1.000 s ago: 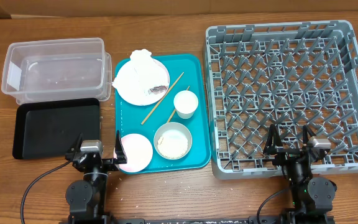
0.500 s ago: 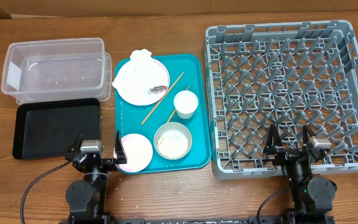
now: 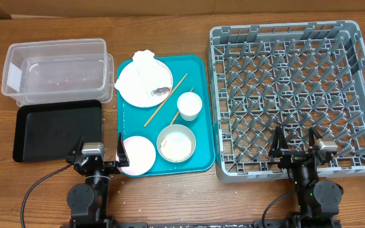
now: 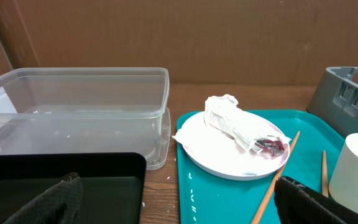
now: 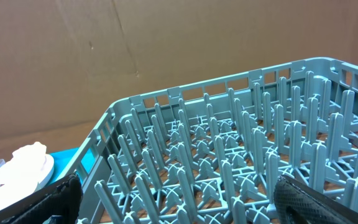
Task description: Sort waste into correct bins and load items into the dishwasher
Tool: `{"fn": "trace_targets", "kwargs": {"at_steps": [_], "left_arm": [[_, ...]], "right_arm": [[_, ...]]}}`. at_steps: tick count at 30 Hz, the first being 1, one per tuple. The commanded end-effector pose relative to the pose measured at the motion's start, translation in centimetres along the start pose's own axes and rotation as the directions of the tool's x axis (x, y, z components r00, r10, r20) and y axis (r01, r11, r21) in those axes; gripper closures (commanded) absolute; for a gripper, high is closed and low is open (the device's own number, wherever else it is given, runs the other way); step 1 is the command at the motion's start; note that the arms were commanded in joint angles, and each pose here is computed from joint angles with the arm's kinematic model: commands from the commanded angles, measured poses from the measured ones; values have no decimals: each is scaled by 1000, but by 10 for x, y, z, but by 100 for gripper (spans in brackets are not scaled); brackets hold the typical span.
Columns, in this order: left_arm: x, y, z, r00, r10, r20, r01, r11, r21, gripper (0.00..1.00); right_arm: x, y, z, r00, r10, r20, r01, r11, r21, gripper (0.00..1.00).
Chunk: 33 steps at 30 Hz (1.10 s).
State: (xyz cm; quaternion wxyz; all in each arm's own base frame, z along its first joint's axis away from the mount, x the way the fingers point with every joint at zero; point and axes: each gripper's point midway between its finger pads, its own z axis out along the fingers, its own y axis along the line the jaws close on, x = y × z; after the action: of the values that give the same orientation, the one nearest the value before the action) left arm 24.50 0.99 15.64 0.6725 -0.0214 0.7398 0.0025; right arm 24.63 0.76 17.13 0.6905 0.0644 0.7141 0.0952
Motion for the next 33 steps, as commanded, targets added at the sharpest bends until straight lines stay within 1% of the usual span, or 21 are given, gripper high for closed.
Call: {"fn": "trace_targets", "kwargs": {"at_steps": [1, 6, 7, 9, 12, 19, 22, 26, 29, 33], "left_arm": [[-1, 0, 0, 1000, 2, 11, -2, 1000, -1, 0], [-8, -8, 0, 999, 1, 42, -3, 999, 42, 0], [-18, -12, -1, 997, 2, 82, -7, 998, 64, 0], [-31, -12, -3, 991, 3, 136, -12, 998, 66, 0], [-55, -13, -7, 975, 4, 224, -19, 998, 66, 0], [-79, -14, -13, 967, 5, 255, -22, 998, 66, 0], [-95, -14, -15, 964, 5, 265, -24, 998, 66, 0], [-117, -20, -14, 966, 7, 260, -33, 995, 94, 0], [-130, -27, -7, 974, 20, 226, -51, 990, 133, 0], [-146, -34, 15, 993, 31, 113, -50, 983, 176, 0]], "right_arm": [[0, -3, 0, 1000, -7, 11, 7, 1000, 13, 0], [0, -1, 0, 1000, -7, 11, 7, 1000, 4, 0], [-2, 3, 0, 1000, -7, 11, 7, 1000, -18, 0], [-9, 10, -2, 1000, -9, 23, 10, 999, -49, 0], [-27, 15, -6, 999, -10, 53, 14, 998, -60, 0], [-71, 25, -19, 992, -17, 129, 27, 997, -73, 0], [-88, 29, -25, 985, -46, 163, 59, 995, -74, 0], [-105, 34, -33, 981, -68, 183, 83, 994, -73, 0], [-115, 36, -37, 982, -71, 174, 84, 994, -72, 0], [-126, 39, -37, 989, -70, 128, 78, 995, -65, 0]]}}
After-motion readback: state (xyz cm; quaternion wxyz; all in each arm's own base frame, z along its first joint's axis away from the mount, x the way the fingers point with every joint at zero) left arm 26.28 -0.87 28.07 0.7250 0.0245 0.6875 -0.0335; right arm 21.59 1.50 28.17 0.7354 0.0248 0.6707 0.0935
